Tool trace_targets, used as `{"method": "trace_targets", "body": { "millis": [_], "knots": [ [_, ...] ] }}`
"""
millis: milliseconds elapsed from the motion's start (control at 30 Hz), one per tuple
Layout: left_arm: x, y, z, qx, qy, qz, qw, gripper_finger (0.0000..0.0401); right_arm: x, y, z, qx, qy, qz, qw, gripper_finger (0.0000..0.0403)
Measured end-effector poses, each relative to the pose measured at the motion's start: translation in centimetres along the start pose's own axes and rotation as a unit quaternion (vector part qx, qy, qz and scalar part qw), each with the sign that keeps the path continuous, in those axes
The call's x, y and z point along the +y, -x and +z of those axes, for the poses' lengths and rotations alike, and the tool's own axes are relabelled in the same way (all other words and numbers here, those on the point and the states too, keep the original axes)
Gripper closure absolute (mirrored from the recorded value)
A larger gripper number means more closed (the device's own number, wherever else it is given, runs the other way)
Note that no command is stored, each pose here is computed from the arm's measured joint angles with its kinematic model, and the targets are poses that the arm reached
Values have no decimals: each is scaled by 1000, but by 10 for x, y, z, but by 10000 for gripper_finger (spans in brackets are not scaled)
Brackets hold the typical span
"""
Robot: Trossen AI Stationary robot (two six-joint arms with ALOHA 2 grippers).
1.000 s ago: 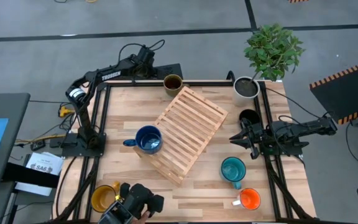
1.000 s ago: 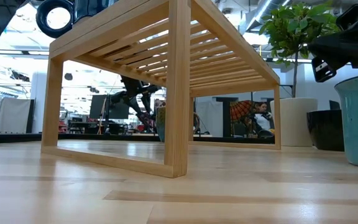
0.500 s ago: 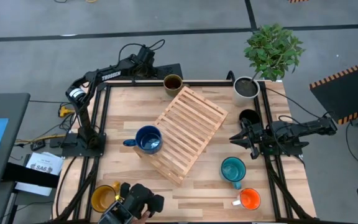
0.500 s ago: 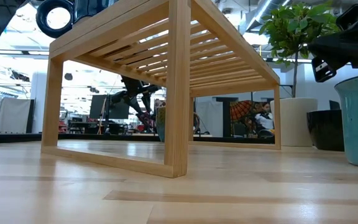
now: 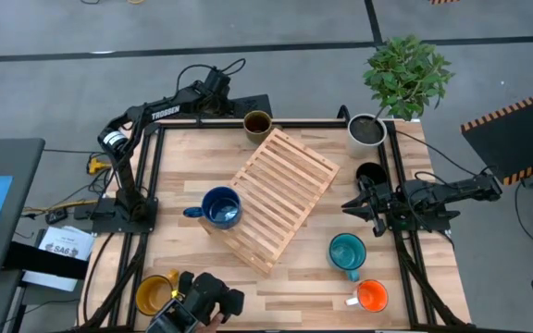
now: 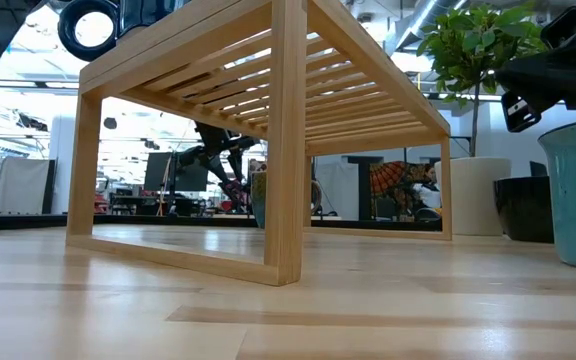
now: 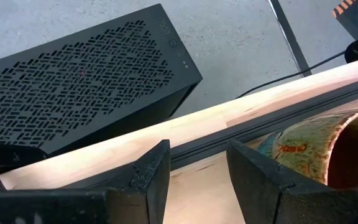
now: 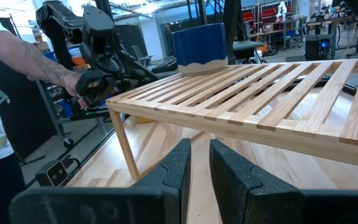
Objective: Place coffee mugs
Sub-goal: Put the green mug on the shelf
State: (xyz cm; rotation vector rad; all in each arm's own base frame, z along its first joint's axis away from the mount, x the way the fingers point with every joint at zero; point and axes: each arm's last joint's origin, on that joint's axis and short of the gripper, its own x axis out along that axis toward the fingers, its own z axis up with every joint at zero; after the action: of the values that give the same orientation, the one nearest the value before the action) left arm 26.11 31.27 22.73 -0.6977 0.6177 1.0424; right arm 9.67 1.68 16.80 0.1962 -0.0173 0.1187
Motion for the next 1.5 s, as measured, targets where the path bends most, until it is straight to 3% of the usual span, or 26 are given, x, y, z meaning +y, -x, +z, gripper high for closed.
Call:
{"method": "trace_targets", "body": {
  "millis": [333, 567, 733, 933, 1233, 1500],
  "knots": [
    [1, 0, 4, -16, 4, -5, 1000, 259, 0, 0, 0, 0, 0, 0, 1000, 316],
    [10, -23, 2, -6, 41, -29, 999, 259, 0, 0, 0, 0, 0, 0, 1000, 316],
    [7, -31, 0, 0, 31, -53, 998, 259, 0, 0, 0, 0, 0, 0, 1000, 316],
    [-7, -18, 5, -26, 20, -91, 995, 259, 0, 0, 0, 0, 0, 0, 1000, 316],
    [-44, -6, -12, -19, -32, -87, 996, 259, 0, 0, 0, 0, 0, 0, 1000, 316],
    [-71, 14, -18, -61, -61, -70, 994, 259, 0, 0, 0, 0, 0, 0, 1000, 316]
  ]
}}
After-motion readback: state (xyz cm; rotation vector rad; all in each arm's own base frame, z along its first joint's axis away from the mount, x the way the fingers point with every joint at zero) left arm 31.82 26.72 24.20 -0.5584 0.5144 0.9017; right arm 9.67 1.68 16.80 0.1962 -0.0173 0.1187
